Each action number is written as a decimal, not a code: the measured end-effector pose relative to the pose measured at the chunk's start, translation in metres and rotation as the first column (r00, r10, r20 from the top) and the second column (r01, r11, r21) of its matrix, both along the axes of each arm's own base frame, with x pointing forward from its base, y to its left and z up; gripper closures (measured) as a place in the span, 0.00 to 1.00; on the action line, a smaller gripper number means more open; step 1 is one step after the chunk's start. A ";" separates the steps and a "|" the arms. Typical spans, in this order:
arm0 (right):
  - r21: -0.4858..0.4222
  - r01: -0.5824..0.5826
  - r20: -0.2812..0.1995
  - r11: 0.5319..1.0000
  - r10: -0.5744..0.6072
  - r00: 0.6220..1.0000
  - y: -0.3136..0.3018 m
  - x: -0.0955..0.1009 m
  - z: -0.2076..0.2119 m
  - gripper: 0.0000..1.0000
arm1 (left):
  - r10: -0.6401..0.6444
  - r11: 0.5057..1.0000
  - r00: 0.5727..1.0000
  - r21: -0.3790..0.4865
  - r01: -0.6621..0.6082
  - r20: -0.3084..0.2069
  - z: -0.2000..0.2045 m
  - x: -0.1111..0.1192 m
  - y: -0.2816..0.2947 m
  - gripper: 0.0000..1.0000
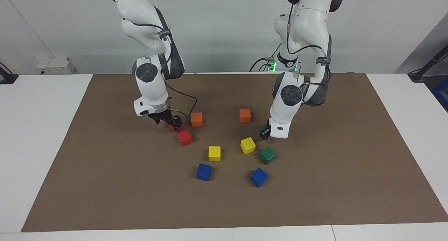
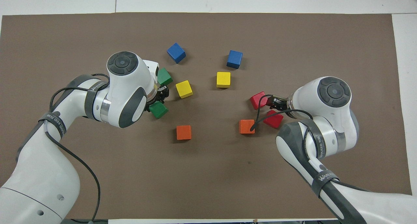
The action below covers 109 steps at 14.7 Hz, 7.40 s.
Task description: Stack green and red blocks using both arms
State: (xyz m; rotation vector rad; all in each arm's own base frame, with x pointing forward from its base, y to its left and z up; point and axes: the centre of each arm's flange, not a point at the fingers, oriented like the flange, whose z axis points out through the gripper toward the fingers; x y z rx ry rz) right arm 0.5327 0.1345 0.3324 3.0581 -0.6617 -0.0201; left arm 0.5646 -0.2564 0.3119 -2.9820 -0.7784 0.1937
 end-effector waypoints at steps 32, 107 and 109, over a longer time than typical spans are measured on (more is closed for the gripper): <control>0.019 0.031 -0.039 0.999 -0.030 0.999 0.016 -0.006 -0.001 0.00 | -0.500 0.863 0.863 -0.043 0.504 0.070 0.024 0.088 0.286 0.44; 0.028 -0.523 0.037 0.852 0.522 0.852 -0.171 0.050 -0.024 0.00 | -0.047 0.999 0.993 -0.014 0.049 0.110 -0.011 0.094 -0.032 0.00; 0.038 -0.524 0.024 0.851 0.523 0.852 -0.171 0.056 -0.003 0.00 | -0.037 0.999 0.993 -0.013 0.039 0.108 -0.014 0.093 -0.032 0.00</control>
